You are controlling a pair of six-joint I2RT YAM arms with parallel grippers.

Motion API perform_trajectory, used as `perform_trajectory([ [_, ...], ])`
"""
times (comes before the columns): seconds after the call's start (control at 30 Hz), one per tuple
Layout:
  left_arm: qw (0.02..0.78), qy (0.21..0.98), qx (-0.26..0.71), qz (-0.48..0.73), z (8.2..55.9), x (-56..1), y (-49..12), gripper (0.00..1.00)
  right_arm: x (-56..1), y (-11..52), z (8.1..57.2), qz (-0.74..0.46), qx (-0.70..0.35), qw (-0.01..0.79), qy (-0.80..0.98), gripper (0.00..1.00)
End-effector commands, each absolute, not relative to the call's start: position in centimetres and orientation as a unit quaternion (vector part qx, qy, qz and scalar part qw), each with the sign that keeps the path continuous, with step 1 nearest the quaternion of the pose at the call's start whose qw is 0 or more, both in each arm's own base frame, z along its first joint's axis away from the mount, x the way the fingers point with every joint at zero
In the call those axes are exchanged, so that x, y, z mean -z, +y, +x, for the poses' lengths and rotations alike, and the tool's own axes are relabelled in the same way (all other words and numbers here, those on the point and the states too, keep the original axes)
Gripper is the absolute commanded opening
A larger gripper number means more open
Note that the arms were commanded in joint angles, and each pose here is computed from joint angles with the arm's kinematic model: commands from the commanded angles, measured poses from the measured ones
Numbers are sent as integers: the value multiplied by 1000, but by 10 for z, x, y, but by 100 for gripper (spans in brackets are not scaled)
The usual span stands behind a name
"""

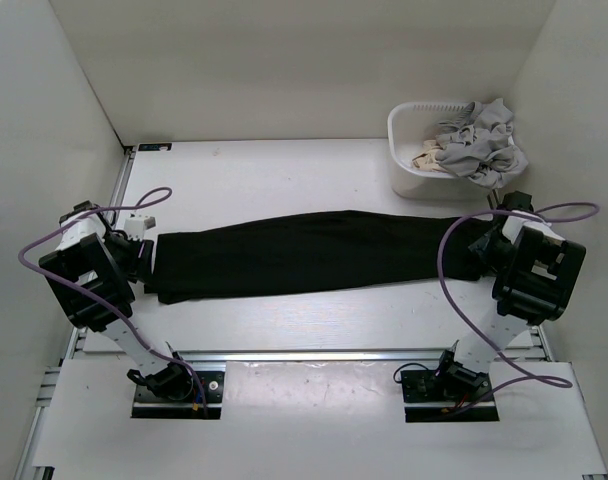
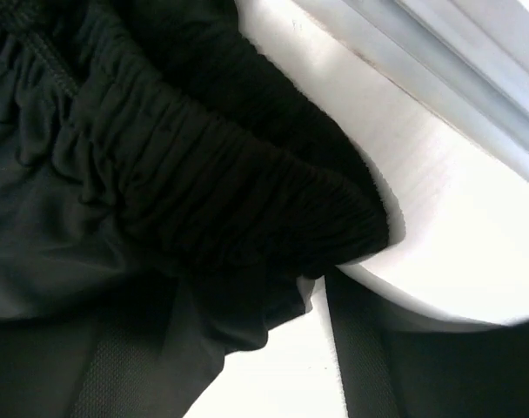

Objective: Fold and stack the trousers
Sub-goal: Fold the trousers

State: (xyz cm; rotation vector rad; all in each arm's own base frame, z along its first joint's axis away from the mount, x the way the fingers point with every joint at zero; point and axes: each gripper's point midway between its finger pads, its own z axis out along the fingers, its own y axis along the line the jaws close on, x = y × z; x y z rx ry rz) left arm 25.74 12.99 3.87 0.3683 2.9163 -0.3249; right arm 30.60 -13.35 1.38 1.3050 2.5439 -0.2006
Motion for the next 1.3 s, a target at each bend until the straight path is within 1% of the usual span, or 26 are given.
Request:
perform_trajectory([
  [0.0, 95, 984, 91, 120, 257, -48, 136, 63, 0, -138, 305, 459, 88, 121, 876, 49],
  [0.03, 98, 984, 88, 121, 257, -51, 136, 63, 0, -139, 308, 459, 88, 122, 875, 34],
  [0.13, 91, 985, 88, 120, 254, -48, 136, 63, 2, -139, 307, 459, 88, 116, 876, 6],
  [0.17, 91, 985, 88, 120, 252, -49, 135, 63, 2, -139, 307, 459, 88, 116, 876, 1],
  [0.2, 91, 985, 88, 120, 252, -49, 135, 63, 1, -140, 303, 459, 96, 115, 875, 0],
  [0.3, 88, 985, 91, 119, 250, -49, 133, 63, -8, -145, 298, 461, 112, 131, 871, 0],
  [0.4, 90, 984, 101, 119, 249, -49, 129, 63, -31, -154, 295, 465, 137, 169, 858, 0],
  [0.47, 93, 983, 105, 119, 250, -50, 128, 63, -58, -161, 295, 465, 156, 206, 847, 0],
  [0.57, 99, 980, 112, 129, 253, -50, 123, 63, -97, -159, 296, 430, 187, 242, 849, 0],
  [0.67, 100, 976, 126, 148, 256, -48, 109, 63, -136, -150, 299, 367, 230, 276, 858, 0],
  [0.73, 101, 973, 131, 161, 260, -48, 101, 63, -158, -118, 308, 301, 252, 306, 867, 0],
  [0.77, 99, 971, 133, 170, 262, -46, 93, 63, -162, -85, 312, 248, 253, 316, 880, 0],
  [0.83, 105, 969, 135, 180, 269, -46, 84, 63, -172, -58, 316, 228, 259, 338, 876, 0],
  [0.87, 110, 967, 131, 190, 276, -48, 78, 63, -172, -25, 317, 190, 248, 349, 883, 0],
  [0.9, 105, 965, 135, 197, 277, -45, 73, 63, -169, -8, 317, 170, 251, 347, 888, 0],
  [0.93, 105, 967, 135, 191, 282, -44, 71, 63, -174, 11, 322, 167, 245, 365, 882, 0],
  [0.97, 110, 964, 133, 202, 288, -47, 67, 63, -181, 42, 323, 129, 250, 389, 877, 0],
  [1.0, 107, 965, 140, 196, 287, -45, 64, 63, -169, 59, 324, 103, 263, 374, 884, 0],
  [1.03, 113, 962, 144, 203, 292, -47, 59, 65, -165, 79, 326, 110, 251, 376, 885, 0],
  [1.07, 112, 961, 144, 207, 292, -47, 57, 65, -160, 120, 334, 83, 240, 377, 891, 0],
  [1.1, 106, 963, 148, 201, 291, -44, 56, 65, -158, 128, 323, 66, 265, 359, 892, 0],
  [1.13, 116, 961, 148, 203, 297, -46, 56, 65, -160, 144, 326, 91, 268, 381, 880, 0],
  [1.17, 110, 962, 152, 196, 296, -43, 55, 65, -141, 178, 318, 56, 274, 374, 884, 0],
  [1.2, 104, 962, 161, 195, 295, -38, 53, 65, -153, 201, 320, 59, 258, 386, 884, 0],
  [1.23, 104, 962, 161, 195, 295, -38, 53, 65, -150, 219, 316, 53, 251, 390, 884, 0],
  [1.27, 99, 962, 164, 193, 294, -34, 53, 65, -133, 247, 307, 57, 243, 395, 884, 0],
])
